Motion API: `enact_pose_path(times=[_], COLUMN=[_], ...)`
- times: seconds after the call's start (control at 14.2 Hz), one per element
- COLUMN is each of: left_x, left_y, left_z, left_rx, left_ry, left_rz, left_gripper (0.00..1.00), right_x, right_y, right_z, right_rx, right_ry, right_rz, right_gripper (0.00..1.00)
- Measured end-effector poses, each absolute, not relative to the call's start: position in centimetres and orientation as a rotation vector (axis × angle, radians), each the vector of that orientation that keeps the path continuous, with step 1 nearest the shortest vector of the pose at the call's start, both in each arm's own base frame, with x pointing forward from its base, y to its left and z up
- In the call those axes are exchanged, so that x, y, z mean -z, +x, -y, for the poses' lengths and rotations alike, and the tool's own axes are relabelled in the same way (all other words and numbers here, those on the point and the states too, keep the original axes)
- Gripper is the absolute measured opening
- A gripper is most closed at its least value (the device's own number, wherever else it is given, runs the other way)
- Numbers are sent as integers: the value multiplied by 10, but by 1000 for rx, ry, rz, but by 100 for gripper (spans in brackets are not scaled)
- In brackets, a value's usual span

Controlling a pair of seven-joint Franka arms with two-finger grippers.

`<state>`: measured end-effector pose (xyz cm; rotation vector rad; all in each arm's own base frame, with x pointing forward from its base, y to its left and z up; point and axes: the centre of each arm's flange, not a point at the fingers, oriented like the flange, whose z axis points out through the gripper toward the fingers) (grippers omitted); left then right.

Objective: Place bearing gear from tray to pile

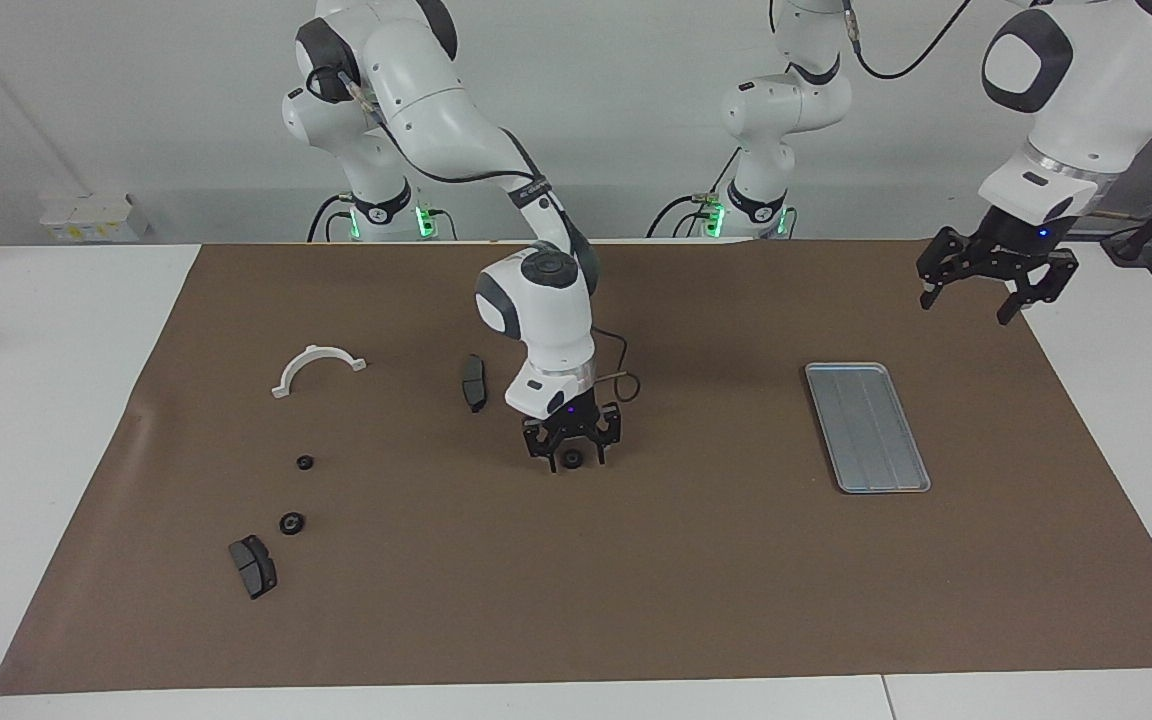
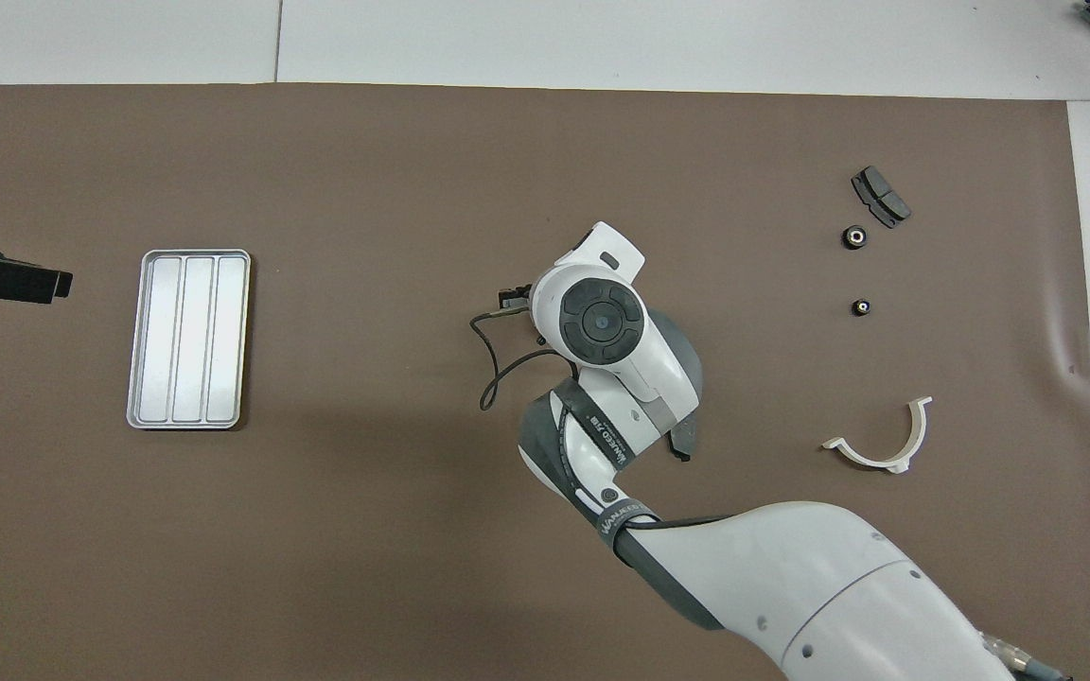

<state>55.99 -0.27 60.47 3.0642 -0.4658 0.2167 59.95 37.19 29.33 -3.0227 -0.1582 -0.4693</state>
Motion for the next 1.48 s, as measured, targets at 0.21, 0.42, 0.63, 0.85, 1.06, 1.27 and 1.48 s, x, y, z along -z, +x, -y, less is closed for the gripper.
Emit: enact_pose_path(times=[0.21,0.42,0.63,0.85,1.06,1.27,1.48], left_x=[-607,-602,-616,-629,-638,-655,-649], left_y=[548,547,543,540,532,530,531], left_z=[47,46,40,37,37,41,42], left_rx=[-140,-114,-68,-49,34,10,29], left_ry=[3084,3087,3080,3077,3075,3081,3079], left_rz=[389,375,353,342,346,361,365], left_gripper=[100,100,100,100,100,100,100], right_x=[-291,-285,-284,-284,-284,-285,-286], right_y=[598,598,600,600,601,601,602], right_z=[-371,-366,-362,-361,-359,-359,-358], right_rx=[463,451,449,446,444,444,439], right_ry=[-3027,-3039,-3044,-3046,-3049,-3049,-3054], right_rz=[158,151,142,139,133,132,129], right_gripper=[67,63,59,56,48,44,35])
